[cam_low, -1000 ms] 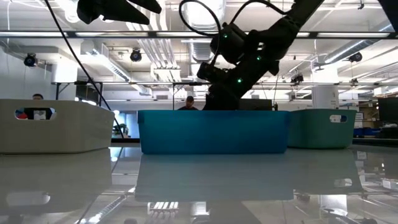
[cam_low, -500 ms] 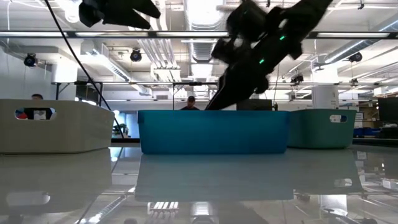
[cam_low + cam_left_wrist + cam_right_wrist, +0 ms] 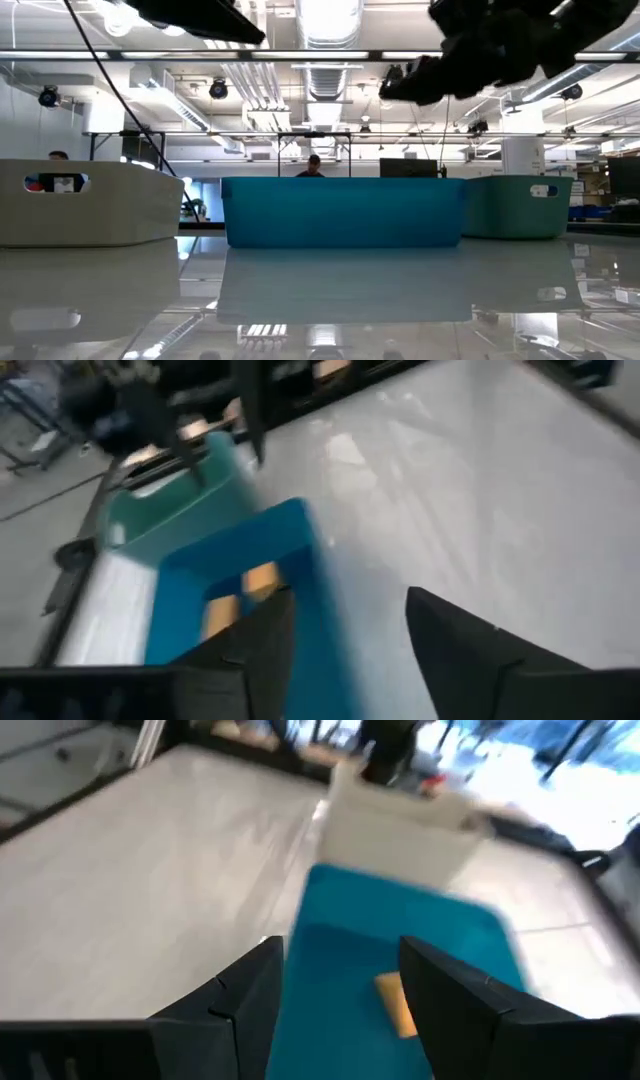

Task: Sort & place blocks by color
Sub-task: Return to Home Position

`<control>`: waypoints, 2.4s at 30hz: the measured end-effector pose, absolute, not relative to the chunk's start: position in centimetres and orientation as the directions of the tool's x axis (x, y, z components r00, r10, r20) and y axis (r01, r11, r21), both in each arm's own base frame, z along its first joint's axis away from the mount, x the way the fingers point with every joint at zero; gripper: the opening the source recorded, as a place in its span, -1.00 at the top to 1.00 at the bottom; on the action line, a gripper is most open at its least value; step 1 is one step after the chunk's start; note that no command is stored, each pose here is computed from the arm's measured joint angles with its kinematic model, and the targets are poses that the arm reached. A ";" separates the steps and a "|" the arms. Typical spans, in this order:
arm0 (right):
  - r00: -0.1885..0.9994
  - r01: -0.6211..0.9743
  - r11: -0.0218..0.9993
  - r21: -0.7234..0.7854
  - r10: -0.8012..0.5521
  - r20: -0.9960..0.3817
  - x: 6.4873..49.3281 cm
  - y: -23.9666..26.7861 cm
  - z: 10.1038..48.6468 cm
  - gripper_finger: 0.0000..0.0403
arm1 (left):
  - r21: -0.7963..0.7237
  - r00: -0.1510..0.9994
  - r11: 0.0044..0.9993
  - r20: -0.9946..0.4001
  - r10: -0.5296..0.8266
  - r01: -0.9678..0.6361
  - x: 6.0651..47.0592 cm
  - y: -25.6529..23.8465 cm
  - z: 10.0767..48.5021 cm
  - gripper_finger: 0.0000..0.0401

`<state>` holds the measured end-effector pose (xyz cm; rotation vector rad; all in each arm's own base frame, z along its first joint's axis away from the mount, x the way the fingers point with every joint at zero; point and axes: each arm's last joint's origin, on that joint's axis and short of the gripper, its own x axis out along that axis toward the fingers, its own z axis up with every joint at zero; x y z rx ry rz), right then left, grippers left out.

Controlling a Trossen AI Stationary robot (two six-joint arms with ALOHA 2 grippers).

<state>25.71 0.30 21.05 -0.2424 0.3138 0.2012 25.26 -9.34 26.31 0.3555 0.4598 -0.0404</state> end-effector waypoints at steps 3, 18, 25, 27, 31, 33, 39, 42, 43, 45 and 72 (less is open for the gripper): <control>0.955 -0.184 0.956 -0.227 0.120 -0.269 24.4 -0.6 22.0 0.06 | 0.319 0.899 0.943 -0.434 0.053 0.098 24.9 -6.3 26.6 0.26; 0.981 -0.108 0.963 -0.246 0.063 -0.185 20.0 -2.8 22.1 0.10 | 0.207 0.948 0.978 -0.313 0.059 0.007 18.8 0.6 24.8 0.97; 0.982 -0.108 0.962 -0.249 0.065 -0.177 18.0 -2.5 20.8 0.29 | 0.176 0.971 0.984 -0.231 0.060 -0.019 15.7 0.5 23.7 0.97; 0.983 -0.106 0.964 -0.246 0.064 -0.171 17.4 -2.4 20.4 0.35 | 0.153 0.974 0.988 -0.216 0.061 -0.028 15.0 0.5 23.1 0.97; 0.987 -0.096 0.964 -0.247 0.061 -0.145 16.2 -2.2 20.0 0.49 | 0.124 0.981 0.992 -0.186 0.062 -0.039 13.8 0.5 21.6 0.97; 0.988 -0.095 0.964 -0.248 0.061 -0.143 15.6 -2.1 19.7 0.57 | 0.116 0.983 0.992 -0.171 0.064 -0.044 13.3 0.5 20.9 0.97; 0.985 -0.101 0.962 -0.254 0.061 -0.162 14.1 -1.8 19.0 0.78 | 0.102 0.990 0.993 -0.125 0.066 -0.053 12.3 0.4 19.0 0.97; 0.984 -0.103 0.961 -0.258 0.061 -0.167 13.5 -1.7 19.0 0.86 | 0.085 0.994 0.995 -0.082 0.067 -0.060 11.9 0.4 17.9 0.97; 0.987 -0.099 0.959 -0.264 0.060 -0.150 13.2 -1.7 19.1 0.88 | 0.083 0.996 0.995 -0.064 0.067 -0.061 11.8 0.4 17.6 0.97; 0.992 -0.087 0.955 -0.282 0.059 -0.107 12.7 -1.6 19.4 0.92 | 0.082 0.997 0.995 -0.040 0.067 -0.064 11.6 0.4 16.6 0.97; 0.976 -0.093 0.971 -0.220 0.132 0.170 9.3 -0.8 19.0 0.96 | 0.062 0.995 0.996 -0.077 0.069 -0.064 11.7 0.4 16.1 0.97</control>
